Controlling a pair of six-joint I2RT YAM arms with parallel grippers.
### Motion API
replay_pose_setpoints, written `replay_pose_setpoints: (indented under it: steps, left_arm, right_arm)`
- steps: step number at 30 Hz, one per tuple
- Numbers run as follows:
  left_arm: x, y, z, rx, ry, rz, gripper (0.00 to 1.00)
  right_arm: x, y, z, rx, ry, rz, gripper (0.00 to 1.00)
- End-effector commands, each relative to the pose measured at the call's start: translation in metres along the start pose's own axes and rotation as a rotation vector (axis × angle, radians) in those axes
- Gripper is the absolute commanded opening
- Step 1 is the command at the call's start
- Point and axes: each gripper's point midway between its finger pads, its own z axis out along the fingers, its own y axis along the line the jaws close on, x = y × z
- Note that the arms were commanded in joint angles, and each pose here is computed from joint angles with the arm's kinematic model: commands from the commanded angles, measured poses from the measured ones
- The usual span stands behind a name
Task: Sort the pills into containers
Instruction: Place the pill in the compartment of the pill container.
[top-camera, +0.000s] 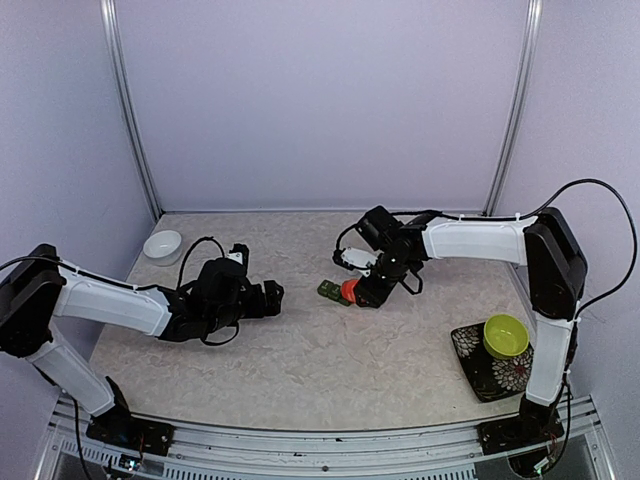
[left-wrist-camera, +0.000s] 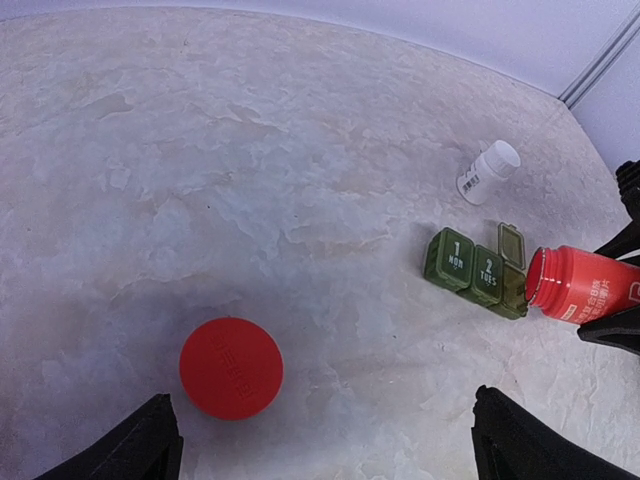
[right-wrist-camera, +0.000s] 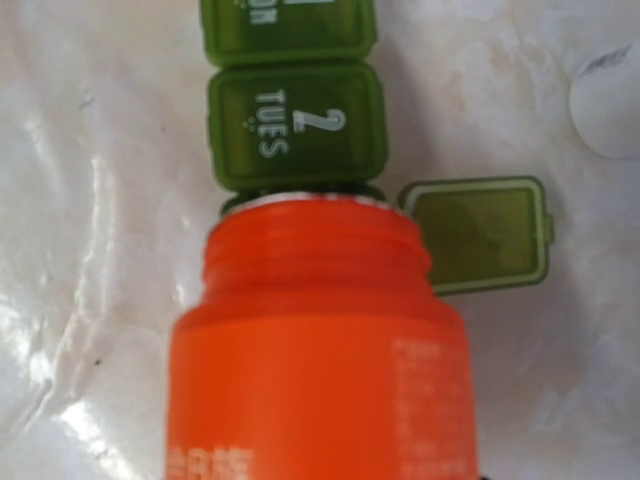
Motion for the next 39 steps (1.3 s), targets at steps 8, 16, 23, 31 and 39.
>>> replay_pose_setpoints:
  steps: [8, 16, 23, 31, 39]
  left_arm:
    - [0.005, -0.003, 0.001, 0.014, 0.003, -0.007, 0.99]
    - [0.005, -0.003, 0.001, 0.014, 0.003, -0.007, 0.99]
    - [0.003, -0.003, 0.001, 0.013, 0.001, -0.003, 0.99]
    - [0.001, -0.005, 0.001, 0.016, -0.001, -0.002, 0.99]
    - [0.001, -0.004, 0.001, 0.012, 0.000, -0.001, 0.99]
  right_arm:
    - [0.001, 0.005, 0.001, -0.006, 0.031, -0.021, 0.29]
    - [-0.003, 0.005, 0.002, -0.005, 0.031, -0.025, 0.30]
    - [-0.005, 0.003, 0.001, 0.008, 0.029, -0.030, 0.30]
    - [-0.007, 0.002, -0.002, 0.008, 0.039, -0.039, 0.31]
    - [-0.005, 0.004, 0.001, 0.009, 0.018, -0.034, 0.31]
